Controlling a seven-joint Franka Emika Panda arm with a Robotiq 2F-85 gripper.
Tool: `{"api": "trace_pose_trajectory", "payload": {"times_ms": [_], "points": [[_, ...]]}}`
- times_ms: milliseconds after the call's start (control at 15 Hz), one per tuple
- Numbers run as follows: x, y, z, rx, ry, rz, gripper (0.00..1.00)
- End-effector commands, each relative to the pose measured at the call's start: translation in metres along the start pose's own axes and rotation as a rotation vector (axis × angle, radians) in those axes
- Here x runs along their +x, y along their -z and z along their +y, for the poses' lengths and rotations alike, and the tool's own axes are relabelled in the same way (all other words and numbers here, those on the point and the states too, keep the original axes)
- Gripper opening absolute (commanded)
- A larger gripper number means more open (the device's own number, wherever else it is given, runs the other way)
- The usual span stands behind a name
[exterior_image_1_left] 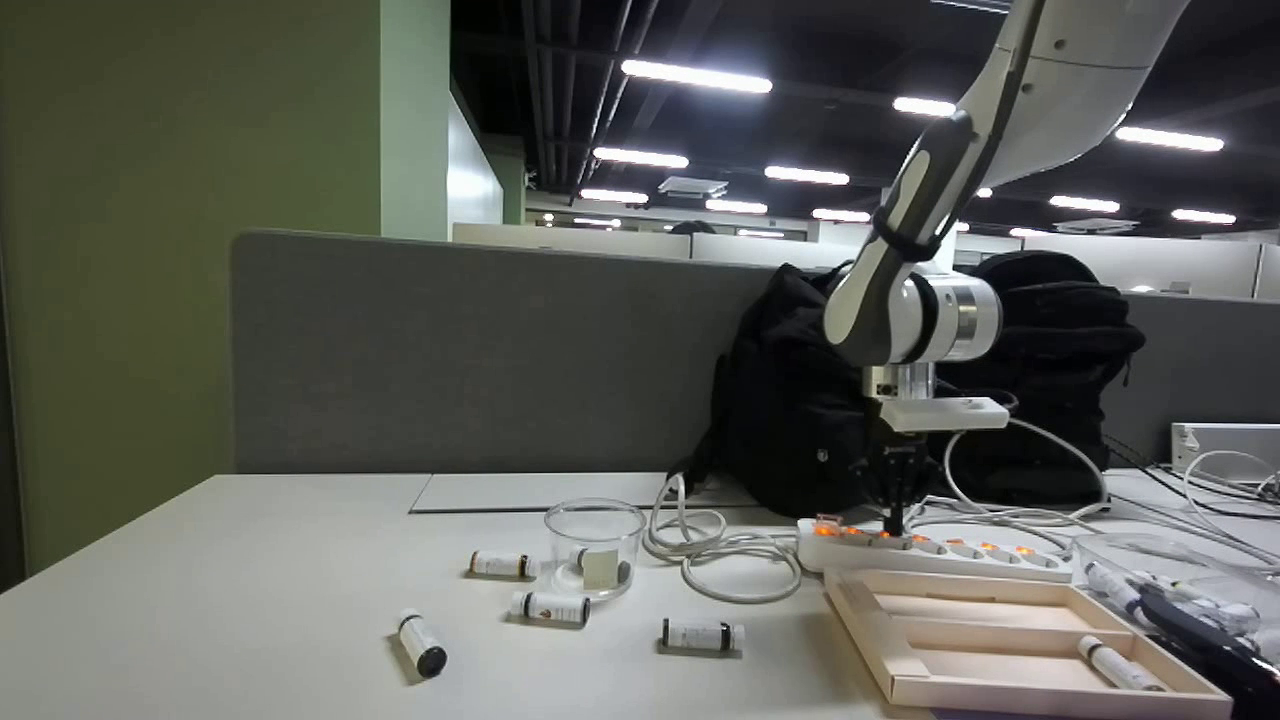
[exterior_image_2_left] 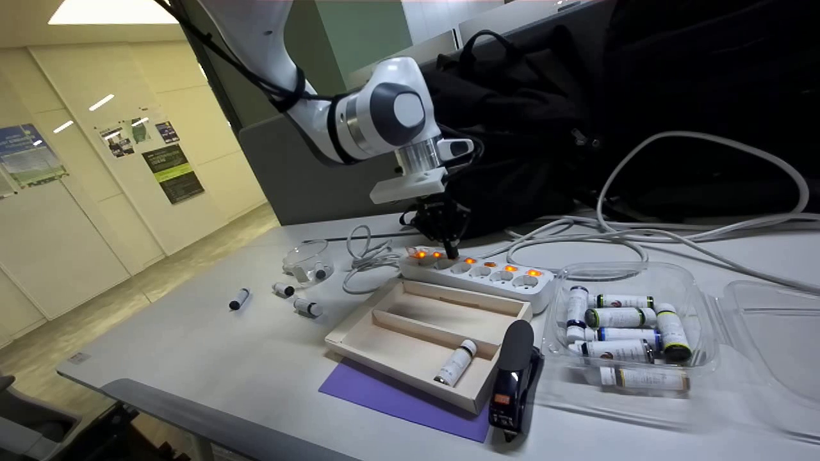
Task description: Turn off the switch of the second slot from the left on the adapter
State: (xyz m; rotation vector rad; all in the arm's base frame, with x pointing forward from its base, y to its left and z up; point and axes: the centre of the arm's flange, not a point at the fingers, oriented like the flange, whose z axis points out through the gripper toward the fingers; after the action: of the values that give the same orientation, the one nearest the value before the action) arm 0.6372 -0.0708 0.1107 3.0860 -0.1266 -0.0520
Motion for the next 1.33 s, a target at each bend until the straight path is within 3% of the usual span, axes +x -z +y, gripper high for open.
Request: {"api": "trace_pose_trajectory", "payload": {"times_ms": [0,800,1267], "points": [[0.008,-0.004,-0.001,-0.025,-0.022,0.012,0.00],[0.023,-0.004,0.000,-0.003,-0.182,-0.014,0.00],[0.024,-0.010,-0.013,-0.003,-0.198,-0.048,0.00]]}}
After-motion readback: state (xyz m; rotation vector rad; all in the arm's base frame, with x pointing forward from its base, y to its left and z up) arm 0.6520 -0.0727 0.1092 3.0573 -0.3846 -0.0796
